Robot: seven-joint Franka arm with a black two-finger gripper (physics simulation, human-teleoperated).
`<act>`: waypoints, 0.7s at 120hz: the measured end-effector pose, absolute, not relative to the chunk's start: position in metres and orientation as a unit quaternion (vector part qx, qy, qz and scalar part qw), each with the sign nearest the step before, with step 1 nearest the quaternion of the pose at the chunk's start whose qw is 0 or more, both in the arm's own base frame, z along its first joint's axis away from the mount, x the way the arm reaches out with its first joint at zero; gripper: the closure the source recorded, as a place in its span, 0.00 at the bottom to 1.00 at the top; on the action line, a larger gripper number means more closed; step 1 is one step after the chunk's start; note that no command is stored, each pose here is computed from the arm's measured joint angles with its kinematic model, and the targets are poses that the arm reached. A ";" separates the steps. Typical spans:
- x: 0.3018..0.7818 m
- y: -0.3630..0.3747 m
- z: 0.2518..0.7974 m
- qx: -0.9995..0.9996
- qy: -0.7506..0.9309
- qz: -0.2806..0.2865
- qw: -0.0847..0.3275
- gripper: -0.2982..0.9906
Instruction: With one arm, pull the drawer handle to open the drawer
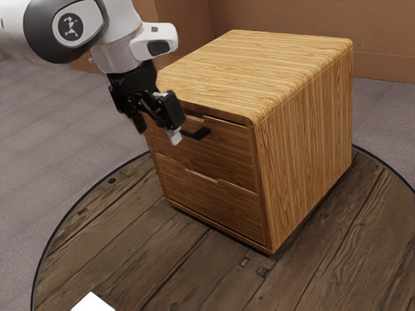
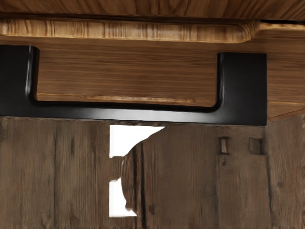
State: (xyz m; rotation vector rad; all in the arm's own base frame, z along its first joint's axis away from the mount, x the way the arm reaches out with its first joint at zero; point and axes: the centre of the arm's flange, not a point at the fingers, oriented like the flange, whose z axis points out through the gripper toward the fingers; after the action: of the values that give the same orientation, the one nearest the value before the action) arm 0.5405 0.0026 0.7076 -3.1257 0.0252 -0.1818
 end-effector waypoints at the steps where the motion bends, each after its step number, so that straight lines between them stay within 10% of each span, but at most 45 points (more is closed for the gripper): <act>1: 0.540 0.003 0.708 -0.998 0.008 -0.058 0.005 0.23; 24: 0.511 0.013 0.779 -0.994 -0.003 -0.111 0.004 0.23; 37: 0.480 0.022 0.826 -0.985 -0.068 -0.142 -0.065 0.23; 61: 0.476 -0.038 0.832 -0.966 -0.209 -0.153 -0.026 0.23; 84: 0.447 -0.030 0.763 -0.924 -0.349 -0.137 -0.078 0.23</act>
State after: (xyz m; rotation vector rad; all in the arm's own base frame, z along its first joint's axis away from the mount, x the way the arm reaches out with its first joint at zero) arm 0.4472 -0.0302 0.7634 -3.0562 -1.1555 -0.4522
